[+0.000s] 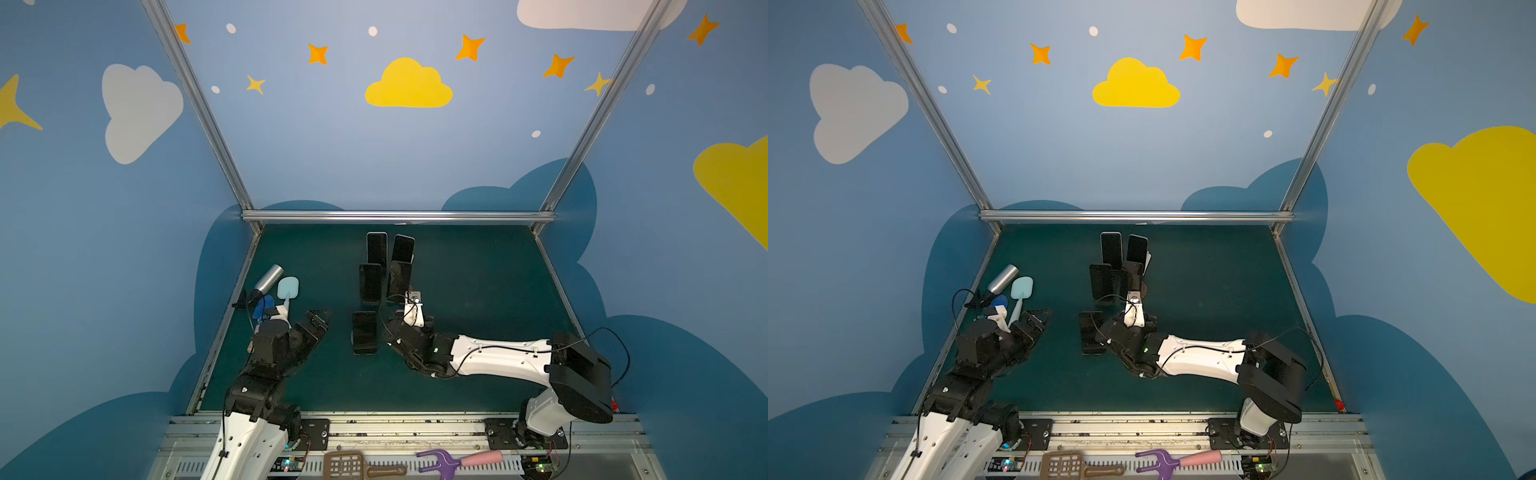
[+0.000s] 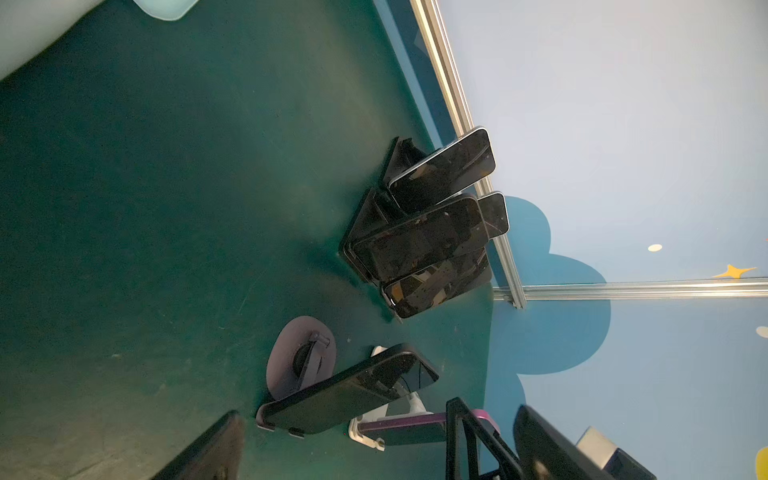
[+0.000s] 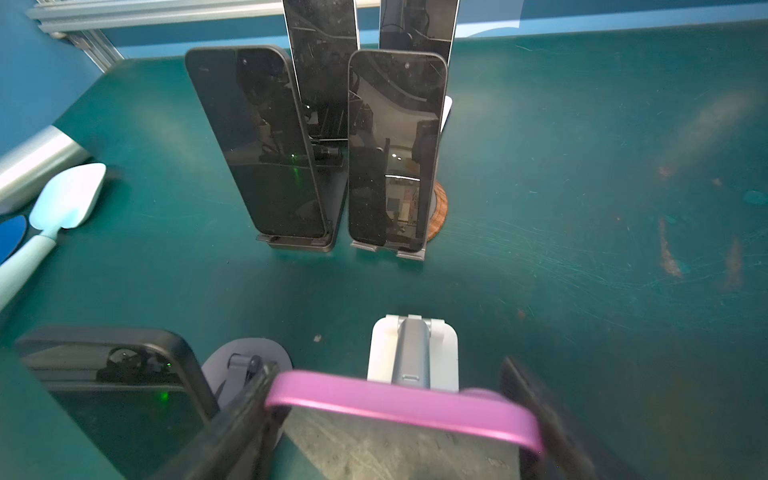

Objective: Remove the phone from the phone stand

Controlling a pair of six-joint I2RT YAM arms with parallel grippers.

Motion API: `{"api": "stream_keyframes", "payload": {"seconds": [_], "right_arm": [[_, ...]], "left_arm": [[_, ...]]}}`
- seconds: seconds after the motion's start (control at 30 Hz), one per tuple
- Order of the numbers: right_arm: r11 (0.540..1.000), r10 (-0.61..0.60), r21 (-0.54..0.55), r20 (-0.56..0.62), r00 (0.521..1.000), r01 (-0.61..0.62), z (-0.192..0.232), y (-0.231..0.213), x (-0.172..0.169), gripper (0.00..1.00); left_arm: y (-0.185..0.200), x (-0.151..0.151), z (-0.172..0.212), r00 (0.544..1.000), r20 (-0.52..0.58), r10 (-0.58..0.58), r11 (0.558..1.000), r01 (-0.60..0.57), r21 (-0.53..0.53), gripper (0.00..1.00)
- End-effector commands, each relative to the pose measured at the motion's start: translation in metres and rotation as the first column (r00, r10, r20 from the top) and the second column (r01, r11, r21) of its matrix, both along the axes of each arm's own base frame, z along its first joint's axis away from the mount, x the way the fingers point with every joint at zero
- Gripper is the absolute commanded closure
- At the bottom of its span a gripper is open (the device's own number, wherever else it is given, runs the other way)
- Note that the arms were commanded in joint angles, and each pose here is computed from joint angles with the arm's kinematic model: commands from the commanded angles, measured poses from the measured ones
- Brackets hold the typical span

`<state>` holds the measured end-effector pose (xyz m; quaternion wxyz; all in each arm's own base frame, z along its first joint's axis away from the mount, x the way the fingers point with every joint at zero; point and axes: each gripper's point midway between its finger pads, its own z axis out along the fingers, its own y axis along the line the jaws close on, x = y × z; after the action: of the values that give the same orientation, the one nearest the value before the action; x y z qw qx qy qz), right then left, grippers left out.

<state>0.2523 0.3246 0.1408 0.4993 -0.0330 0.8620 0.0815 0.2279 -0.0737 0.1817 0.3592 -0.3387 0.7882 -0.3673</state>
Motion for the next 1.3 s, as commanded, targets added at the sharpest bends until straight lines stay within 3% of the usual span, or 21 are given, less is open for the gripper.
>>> {"api": "stream_keyframes", "payload": {"seconds": [0.0,0.8,1.27], "right_arm": [[1.000,-0.003,0.012,0.018,1.000,0.003,0.0069,-0.0018,-0.0022,0.17],[0.999,0.015,0.033,0.006,1.000,-0.015,0.0082,-0.0006,-0.0033,0.12],[1.000,-0.013,0.011,0.014,1.000,0.013,0.0006,-0.0017,0.0030,0.15]], "left_arm": [[-0.0008,0.0002,-0.0032,1.000,0.004,0.001,1.000,-0.001,-0.009,0.00],[-0.0018,-0.0008,-0.0080,1.000,-0.007,0.002,1.000,-0.002,-0.024,0.00],[-0.0008,-0.0020,-0.0066,1.000,0.003,0.006,1.000,-0.006,-0.024,0.00]]}}
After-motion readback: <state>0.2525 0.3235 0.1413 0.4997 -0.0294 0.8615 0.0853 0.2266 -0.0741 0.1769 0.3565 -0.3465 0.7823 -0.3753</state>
